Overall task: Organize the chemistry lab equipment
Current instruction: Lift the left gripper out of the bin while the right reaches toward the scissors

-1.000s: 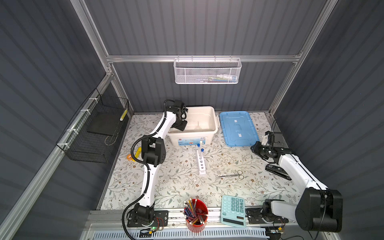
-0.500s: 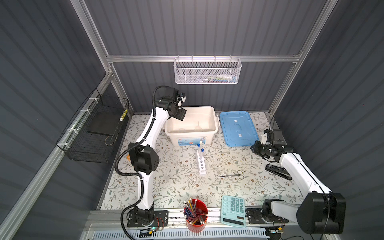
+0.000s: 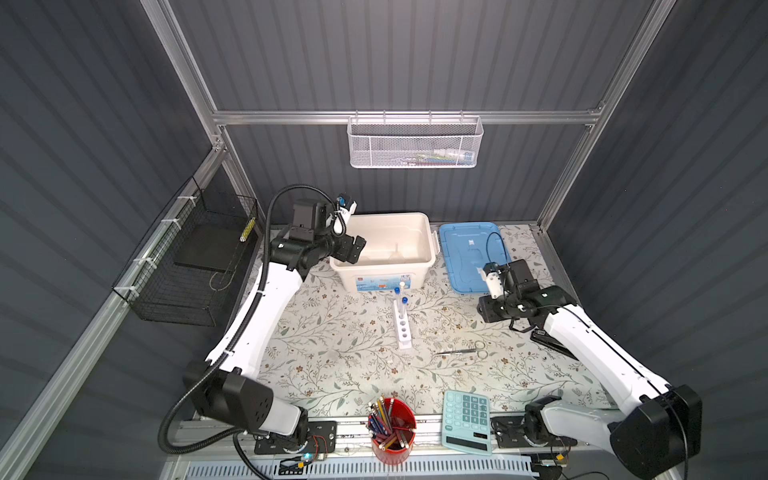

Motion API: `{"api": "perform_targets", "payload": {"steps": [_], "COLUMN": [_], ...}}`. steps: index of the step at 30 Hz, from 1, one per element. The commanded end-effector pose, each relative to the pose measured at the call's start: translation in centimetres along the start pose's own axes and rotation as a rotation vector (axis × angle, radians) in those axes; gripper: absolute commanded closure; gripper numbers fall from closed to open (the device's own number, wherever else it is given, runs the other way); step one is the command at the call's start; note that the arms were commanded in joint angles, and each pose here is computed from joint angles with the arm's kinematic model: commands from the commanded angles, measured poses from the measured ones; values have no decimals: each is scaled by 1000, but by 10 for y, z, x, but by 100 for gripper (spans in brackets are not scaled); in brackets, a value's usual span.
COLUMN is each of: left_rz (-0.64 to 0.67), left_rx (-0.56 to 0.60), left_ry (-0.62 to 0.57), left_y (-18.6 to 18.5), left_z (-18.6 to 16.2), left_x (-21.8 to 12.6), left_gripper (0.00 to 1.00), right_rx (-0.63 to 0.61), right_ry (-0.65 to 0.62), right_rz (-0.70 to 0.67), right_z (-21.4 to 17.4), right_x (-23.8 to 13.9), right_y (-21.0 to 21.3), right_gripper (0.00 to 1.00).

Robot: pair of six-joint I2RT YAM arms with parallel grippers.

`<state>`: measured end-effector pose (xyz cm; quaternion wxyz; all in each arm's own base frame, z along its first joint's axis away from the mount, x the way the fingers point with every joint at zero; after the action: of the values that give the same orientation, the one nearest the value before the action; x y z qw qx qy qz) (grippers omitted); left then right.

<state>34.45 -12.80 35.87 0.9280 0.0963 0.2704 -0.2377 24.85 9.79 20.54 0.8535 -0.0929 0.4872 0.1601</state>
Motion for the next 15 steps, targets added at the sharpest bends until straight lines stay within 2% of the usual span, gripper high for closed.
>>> {"api": "perform_targets", "payload": {"steps": [1,9,15], "left_rz": [42,90,66], "left_rx": [20,-36,-63], "left_ry": [-143,-159,-145], "left_y": [3,8,7], "left_z": [6,-31,-38], "left_x": [-16,-15,-5], "left_gripper": [2,0,0], "right_rx": [-229,-509,-531], "right_ry": [68,187,237], "right_rz": [-5,130,200], "right_z": [-21,-53,-69], "right_x": [2,31,62], "right_y": [14,63,80], "right_gripper": [52,52,55]}}
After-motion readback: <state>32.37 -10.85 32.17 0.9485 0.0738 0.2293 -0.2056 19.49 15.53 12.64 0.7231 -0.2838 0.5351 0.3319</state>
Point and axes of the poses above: each gripper's point midway between its finger pads, its own x axis out along the fingers, its own y axis along the line the jaws close on, z = x × y, the point moved 6 cm from there along -x, back along the fingers, and after that the axes turned 3 degrees about -x, right-handed, at the moved point
